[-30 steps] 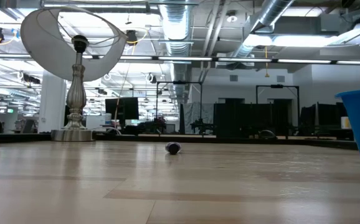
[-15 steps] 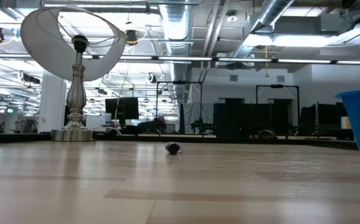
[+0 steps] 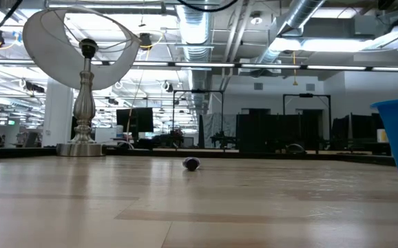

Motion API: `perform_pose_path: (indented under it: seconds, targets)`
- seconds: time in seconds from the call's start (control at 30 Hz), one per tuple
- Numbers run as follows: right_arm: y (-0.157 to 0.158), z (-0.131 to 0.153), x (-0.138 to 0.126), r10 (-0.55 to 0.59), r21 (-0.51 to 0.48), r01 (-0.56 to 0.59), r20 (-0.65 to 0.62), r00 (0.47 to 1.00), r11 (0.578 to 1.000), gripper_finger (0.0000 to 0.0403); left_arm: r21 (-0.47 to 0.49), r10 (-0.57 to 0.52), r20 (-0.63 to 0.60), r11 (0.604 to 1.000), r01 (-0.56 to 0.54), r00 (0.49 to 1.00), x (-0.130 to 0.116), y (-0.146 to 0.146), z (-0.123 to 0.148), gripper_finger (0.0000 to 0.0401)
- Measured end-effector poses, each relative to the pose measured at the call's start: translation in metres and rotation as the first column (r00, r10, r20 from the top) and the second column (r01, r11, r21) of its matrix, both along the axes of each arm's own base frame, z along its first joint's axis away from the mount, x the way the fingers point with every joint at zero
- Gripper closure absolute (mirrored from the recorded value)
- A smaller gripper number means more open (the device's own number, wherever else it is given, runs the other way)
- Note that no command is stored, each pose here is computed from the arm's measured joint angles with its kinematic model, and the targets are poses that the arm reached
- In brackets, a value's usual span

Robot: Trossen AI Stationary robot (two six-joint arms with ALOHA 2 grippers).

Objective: Pick & Place Nail Polish
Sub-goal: Put the white nail polish into the blue bin

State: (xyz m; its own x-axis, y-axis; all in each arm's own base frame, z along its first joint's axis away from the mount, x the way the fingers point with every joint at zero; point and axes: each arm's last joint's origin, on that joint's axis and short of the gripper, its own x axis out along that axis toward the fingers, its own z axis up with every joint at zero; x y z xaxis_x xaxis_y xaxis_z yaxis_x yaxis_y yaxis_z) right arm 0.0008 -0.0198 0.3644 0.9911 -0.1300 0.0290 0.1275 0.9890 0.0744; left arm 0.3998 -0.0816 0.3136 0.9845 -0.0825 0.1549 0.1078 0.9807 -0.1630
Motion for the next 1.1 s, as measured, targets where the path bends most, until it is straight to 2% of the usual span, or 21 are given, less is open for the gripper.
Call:
perform_pose_path:
  seconds: [0.13,0.4,0.6,0.87,1.1]
  targets:
    - [0.0,-0.001,0.0,0.0,-0.007,0.0,-0.012,1.0,1.0,0.0403,-0.016,-0.022,0.037,1.0,0.022,0.999,0.004,-0.022,-0.01,0.0344]
    - [0.0,-0.005,0.0,0.006,0.007,-0.005,-0.046,0.999,1.0,0.0403,-0.014,0.008,-0.052,1.0,-0.008,0.999,0.001,-0.081,-0.047,0.0345]
    - [0.0,-0.007,0.0,0.01,0.037,-0.007,-0.061,0.998,0.999,0.0403,-0.013,0.011,-0.114,1.0,-0.012,0.993,0.007,-0.11,-0.077,0.0346]
    - [0.001,-0.008,0.0,0.028,0.037,-0.025,-0.065,0.998,0.999,0.0403,0.004,0.009,-0.197,1.0,-0.008,0.98,0.037,-0.127,-0.107,0.0346]
    - [0.001,-0.009,0.0,0.027,0.029,-0.025,-0.079,0.996,0.999,0.0403,0.007,0.0,-0.266,1.0,0.002,0.964,0.044,-0.127,-0.125,0.0346]
